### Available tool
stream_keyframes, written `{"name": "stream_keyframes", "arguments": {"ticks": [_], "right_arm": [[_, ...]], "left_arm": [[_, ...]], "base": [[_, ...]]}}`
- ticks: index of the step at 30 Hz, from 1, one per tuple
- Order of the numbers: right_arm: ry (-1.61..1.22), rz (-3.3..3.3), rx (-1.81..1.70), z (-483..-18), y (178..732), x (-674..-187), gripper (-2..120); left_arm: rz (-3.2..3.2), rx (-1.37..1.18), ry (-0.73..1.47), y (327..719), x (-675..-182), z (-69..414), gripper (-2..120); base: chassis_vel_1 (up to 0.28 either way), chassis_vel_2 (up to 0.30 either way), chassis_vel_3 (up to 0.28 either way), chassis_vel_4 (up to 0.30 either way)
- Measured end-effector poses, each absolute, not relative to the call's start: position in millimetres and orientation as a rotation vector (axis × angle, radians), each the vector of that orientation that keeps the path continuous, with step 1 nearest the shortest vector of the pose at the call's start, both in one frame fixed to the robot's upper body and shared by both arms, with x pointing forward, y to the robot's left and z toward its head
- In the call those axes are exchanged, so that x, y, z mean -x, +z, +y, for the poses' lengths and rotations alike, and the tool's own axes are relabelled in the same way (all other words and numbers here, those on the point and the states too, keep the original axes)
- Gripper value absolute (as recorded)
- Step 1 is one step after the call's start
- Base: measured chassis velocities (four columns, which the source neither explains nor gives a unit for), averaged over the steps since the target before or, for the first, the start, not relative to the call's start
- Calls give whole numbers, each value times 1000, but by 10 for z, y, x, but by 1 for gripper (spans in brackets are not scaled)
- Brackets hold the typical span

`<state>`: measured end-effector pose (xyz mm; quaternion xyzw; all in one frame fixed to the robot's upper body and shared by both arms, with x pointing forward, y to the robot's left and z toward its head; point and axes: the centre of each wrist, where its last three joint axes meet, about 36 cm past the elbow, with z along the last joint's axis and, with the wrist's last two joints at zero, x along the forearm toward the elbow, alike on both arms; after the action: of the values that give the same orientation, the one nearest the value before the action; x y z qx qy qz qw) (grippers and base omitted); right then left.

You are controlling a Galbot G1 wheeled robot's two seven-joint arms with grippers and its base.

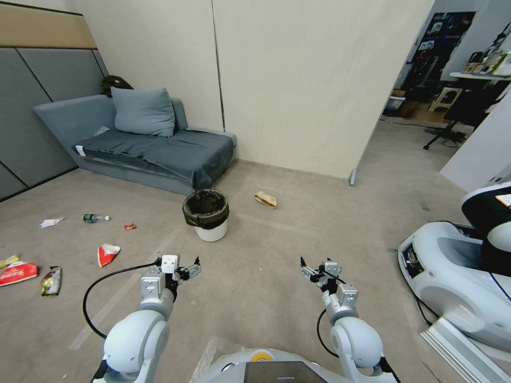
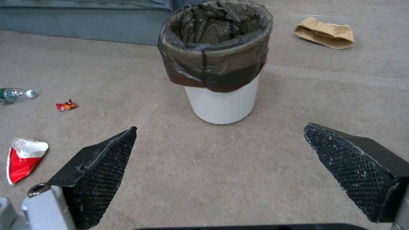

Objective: Pick up the trash bin, then pick up the garbage from the floor and place it into the trash bin.

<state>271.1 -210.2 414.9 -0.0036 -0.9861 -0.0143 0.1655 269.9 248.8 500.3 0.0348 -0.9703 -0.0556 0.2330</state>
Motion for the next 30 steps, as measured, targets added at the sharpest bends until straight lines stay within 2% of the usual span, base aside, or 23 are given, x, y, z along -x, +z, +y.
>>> {"name": "stream_keyframes", "arguments": {"ticks": [30], "right_arm": [[-39, -2810, 0, -2107, 4137, -2713, 100]], "left_arm": [[-2678, -104, -161, 5027, -2723, 2508, 100]], "base": [[-143, 143, 149, -146]]}}
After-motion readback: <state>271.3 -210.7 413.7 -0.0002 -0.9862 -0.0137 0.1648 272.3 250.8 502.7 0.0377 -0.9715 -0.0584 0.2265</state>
